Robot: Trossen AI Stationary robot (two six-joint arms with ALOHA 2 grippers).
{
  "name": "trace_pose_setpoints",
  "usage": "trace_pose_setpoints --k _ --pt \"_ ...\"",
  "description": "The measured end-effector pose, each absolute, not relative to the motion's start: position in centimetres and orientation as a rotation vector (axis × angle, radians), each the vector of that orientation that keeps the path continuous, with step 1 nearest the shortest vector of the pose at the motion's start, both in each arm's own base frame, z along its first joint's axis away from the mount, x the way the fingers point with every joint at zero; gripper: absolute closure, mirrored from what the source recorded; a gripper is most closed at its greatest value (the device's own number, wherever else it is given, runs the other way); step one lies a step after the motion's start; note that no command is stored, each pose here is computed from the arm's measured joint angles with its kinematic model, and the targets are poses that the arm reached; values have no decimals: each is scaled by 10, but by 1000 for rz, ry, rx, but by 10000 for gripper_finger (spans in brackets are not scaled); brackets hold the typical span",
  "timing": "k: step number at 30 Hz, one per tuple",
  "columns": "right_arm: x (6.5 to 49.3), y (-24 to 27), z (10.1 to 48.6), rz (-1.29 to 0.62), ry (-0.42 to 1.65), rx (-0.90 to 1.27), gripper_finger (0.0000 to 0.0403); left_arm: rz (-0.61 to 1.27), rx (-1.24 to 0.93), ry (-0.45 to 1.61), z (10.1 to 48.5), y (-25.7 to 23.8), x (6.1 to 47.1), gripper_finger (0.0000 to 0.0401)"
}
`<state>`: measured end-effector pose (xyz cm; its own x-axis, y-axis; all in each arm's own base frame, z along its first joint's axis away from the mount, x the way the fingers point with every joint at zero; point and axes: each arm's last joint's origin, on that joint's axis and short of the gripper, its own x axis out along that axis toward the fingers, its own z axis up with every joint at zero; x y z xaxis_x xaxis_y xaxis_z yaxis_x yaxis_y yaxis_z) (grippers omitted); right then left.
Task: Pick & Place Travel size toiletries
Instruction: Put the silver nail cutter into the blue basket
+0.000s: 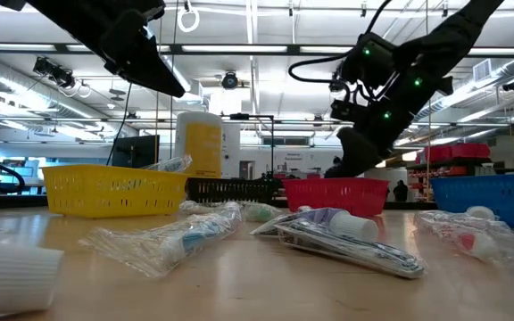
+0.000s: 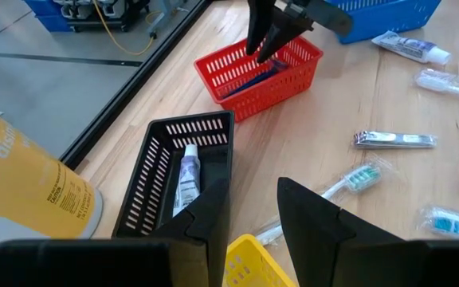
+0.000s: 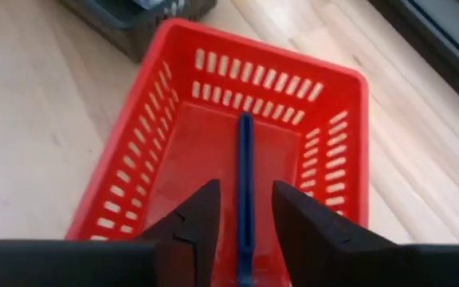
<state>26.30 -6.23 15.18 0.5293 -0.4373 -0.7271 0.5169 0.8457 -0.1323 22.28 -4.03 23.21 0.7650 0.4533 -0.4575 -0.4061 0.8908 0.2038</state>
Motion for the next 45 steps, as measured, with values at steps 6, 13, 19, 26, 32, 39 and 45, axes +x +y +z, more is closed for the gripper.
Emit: trace_pose_setpoints --k 6,13,19,26,32,39,45 --pt "271 -55 169 -499 684 117 265 468 94 521 232 -40 223 287" --pt "284 -20 189 -185 506 177 265 468 93 518 232 -40 223 287" --pt "283 21 181 -81 577 267 265 473 74 513 232 -40 223 287" --pt "281 56 160 -246 613 365 265 474 68 509 233 -40 223 287" --pt "295 58 144 -255 597 346 265 475 64 507 233 -40 223 287" --pt "314 58 157 -341 752 507 265 474 65 507 233 -40 223 287" --pt "324 63 168 -413 795 558 265 473 97 514 233 -40 223 287"
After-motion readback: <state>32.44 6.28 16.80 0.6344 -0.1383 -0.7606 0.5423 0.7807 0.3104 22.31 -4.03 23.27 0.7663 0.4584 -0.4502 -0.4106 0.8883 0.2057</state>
